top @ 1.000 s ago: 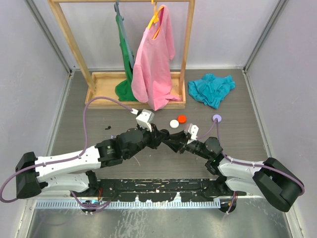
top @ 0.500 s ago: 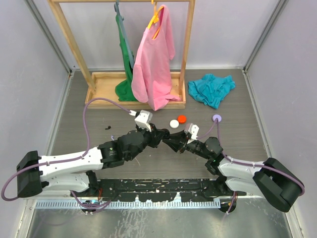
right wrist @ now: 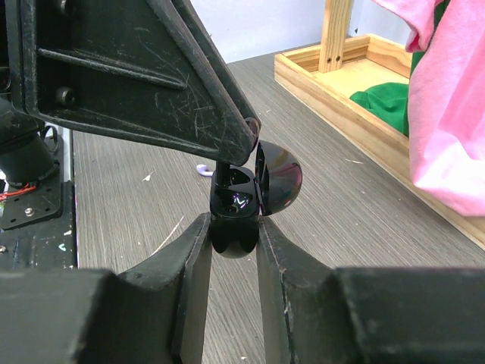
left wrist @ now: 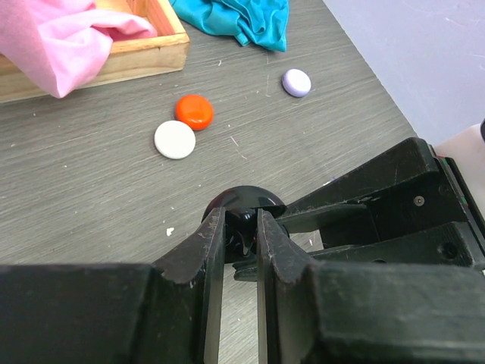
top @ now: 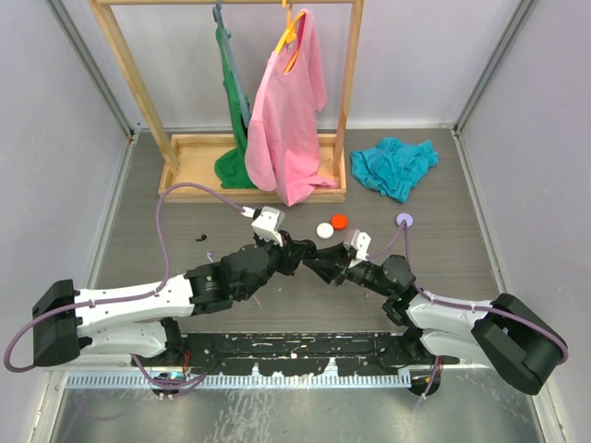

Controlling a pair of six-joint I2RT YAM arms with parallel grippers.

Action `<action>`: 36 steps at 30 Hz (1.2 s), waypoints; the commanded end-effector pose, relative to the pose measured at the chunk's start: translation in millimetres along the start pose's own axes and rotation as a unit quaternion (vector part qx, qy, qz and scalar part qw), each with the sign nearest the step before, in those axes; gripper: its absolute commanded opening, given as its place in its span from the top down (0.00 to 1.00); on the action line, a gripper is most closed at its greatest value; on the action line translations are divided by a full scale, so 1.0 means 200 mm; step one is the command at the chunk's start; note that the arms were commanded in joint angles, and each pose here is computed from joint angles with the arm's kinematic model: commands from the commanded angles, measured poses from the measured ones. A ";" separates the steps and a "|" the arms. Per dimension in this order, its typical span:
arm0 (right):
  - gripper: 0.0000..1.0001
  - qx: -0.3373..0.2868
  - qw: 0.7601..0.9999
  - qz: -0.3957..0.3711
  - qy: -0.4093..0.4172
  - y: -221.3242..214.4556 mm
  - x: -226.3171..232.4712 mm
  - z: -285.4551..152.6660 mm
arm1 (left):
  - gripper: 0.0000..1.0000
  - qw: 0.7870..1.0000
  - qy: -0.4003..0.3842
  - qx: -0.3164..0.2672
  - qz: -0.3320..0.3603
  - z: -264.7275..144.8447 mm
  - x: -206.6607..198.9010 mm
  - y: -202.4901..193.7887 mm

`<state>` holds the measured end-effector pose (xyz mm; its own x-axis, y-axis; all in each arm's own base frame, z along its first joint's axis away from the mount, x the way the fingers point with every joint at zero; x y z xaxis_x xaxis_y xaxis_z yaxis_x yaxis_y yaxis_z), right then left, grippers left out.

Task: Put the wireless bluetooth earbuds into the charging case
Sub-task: Place the earbud in the charging case.

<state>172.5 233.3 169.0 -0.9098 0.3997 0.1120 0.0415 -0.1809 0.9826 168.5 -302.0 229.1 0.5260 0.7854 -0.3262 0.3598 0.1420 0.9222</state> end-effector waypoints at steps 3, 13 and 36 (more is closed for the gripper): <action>0.99 -0.052 0.998 -0.022 -0.002 0.13 0.00 0.02 | 0.89 0.999 0.003 -0.030 -0.022 0.01 -0.02 0.03; 0.99 -0.054 0.998 -0.020 -0.001 0.13 0.00 0.01 | 0.88 0.999 0.027 -0.033 -0.017 0.02 -0.02 -0.01; 0.99 -0.061 0.998 -0.018 -0.009 0.14 0.00 0.01 | 0.83 0.996 0.027 -0.065 -0.048 0.01 -0.05 -0.01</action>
<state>172.4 231.3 170.8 -0.9040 0.4114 0.1161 0.0368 -0.1956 0.9800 163.4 -307.9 216.3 0.4630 0.8138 -0.3513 0.3190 0.2168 0.9226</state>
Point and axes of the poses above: each gripper's point midway between its finger pads, its own z axis out along the fingers, its own x axis along the line the jaws close on, y = z × x, the point moved 4 cm from there along -z, back along the fingers, and after that the axes turned 4 degrees about z, right-handed, at the moved point
